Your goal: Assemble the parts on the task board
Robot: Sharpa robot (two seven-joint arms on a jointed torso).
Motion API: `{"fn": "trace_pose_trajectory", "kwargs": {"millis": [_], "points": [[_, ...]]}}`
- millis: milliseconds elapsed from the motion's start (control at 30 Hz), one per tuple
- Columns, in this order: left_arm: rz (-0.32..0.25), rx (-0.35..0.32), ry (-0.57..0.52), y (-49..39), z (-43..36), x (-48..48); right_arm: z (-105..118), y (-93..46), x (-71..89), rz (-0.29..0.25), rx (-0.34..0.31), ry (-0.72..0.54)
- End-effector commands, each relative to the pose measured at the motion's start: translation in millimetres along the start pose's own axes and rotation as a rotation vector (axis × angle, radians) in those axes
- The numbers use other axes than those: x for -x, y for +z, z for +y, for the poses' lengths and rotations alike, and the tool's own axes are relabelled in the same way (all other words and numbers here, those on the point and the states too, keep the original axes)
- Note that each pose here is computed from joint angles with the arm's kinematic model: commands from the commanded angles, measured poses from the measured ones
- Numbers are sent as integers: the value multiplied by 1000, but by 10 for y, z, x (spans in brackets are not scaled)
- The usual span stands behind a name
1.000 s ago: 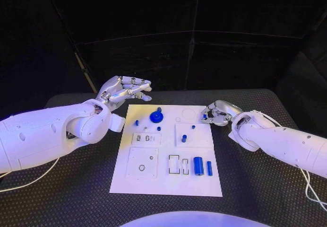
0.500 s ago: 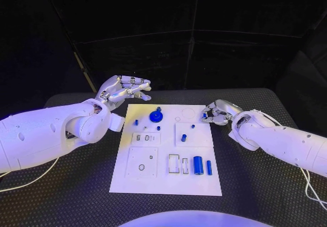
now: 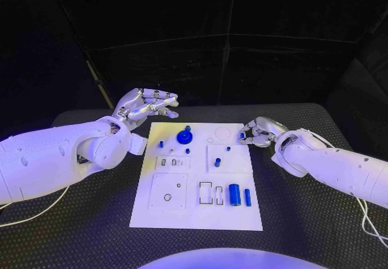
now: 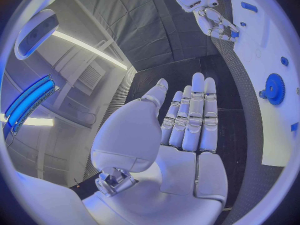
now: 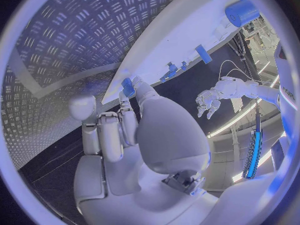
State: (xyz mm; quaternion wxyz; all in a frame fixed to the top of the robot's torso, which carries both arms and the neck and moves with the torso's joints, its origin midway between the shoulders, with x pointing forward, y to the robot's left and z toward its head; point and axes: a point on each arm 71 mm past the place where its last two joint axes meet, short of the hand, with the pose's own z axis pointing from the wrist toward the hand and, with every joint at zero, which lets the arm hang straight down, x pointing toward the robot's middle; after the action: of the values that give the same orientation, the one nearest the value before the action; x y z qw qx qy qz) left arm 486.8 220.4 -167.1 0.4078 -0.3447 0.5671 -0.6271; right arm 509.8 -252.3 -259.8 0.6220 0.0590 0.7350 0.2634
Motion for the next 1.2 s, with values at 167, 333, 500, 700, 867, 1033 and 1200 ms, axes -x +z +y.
{"fn": "trace_pose_trajectory", "kwargs": {"millis": [167, 333, 500, 700, 867, 1033, 1200], "points": [[8, -9, -6, 9, -15, -11, 15, 4, 5, 3, 7, -3], [7, -9, -6, 9, -15, -10, 11, 3, 7, 3, 5, -3], [7, -9, -6, 9, -14, -10, 4, 1, 10, 1, 3, -4], [7, -9, -6, 10, -14, -10, 0, 3, 18, -10, -1, -4], [7, -9, -6, 9, -13, -8, -3, 2, 23, -17, -6, -5], [4, -9, -4, 8, -12, 5, -1, 1, 28, -24, -7, -7], [4, -9, -4, 6, -12, 9, 24, -7, 28, -28, 1, -5]]}}
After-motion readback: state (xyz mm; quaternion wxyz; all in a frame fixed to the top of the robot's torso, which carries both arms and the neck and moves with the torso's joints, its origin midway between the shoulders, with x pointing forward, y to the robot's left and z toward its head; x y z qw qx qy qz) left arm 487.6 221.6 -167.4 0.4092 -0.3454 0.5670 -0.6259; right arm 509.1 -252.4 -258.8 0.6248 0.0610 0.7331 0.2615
